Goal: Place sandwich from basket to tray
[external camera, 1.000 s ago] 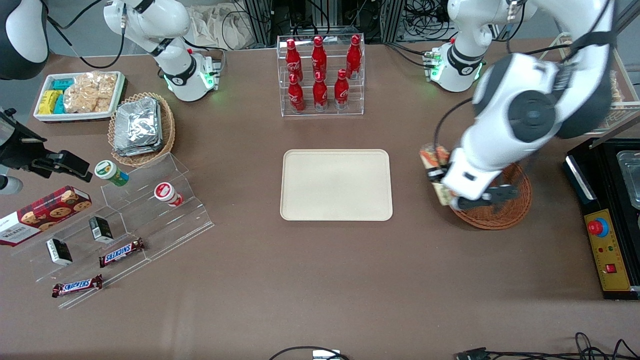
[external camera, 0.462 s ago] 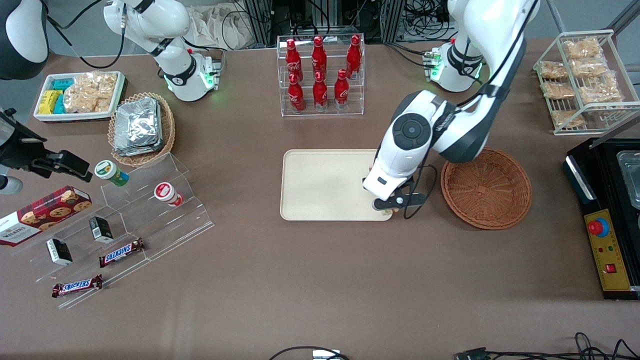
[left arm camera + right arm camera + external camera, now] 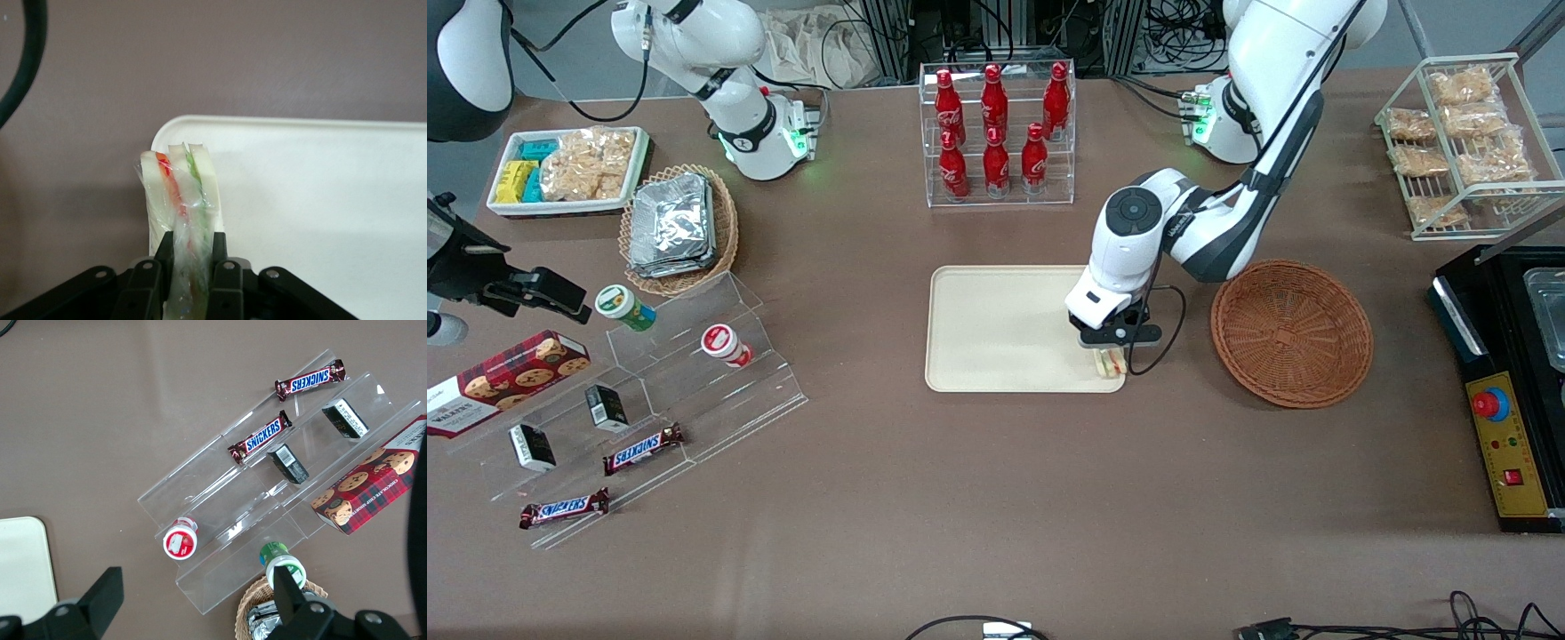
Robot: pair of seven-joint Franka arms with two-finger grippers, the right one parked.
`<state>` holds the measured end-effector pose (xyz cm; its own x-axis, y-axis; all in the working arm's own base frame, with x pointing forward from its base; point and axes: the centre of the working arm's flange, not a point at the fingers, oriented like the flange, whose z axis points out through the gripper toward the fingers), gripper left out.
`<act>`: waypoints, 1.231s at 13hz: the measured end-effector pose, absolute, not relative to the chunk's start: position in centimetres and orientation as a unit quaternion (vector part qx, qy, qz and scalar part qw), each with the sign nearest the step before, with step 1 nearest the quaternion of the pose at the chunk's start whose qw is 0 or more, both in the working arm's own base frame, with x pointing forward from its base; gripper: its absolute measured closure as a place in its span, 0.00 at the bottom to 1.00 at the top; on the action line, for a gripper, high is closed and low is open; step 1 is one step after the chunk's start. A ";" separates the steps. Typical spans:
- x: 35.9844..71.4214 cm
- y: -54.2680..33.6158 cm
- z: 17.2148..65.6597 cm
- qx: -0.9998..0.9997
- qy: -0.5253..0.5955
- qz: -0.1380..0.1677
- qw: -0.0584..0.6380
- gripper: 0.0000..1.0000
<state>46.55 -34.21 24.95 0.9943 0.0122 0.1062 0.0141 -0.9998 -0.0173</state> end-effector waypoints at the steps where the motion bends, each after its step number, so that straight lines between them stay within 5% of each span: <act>1: 46.1 -34.0 24.7 -0.998 -0.006 -0.053 0.013 0.73; 11: 44.9 -35.1 25.3 -0.998 -0.026 -0.061 0.012 0.58; 16: 46.5 -34.9 28.9 -0.991 -0.112 -0.059 0.050 0.11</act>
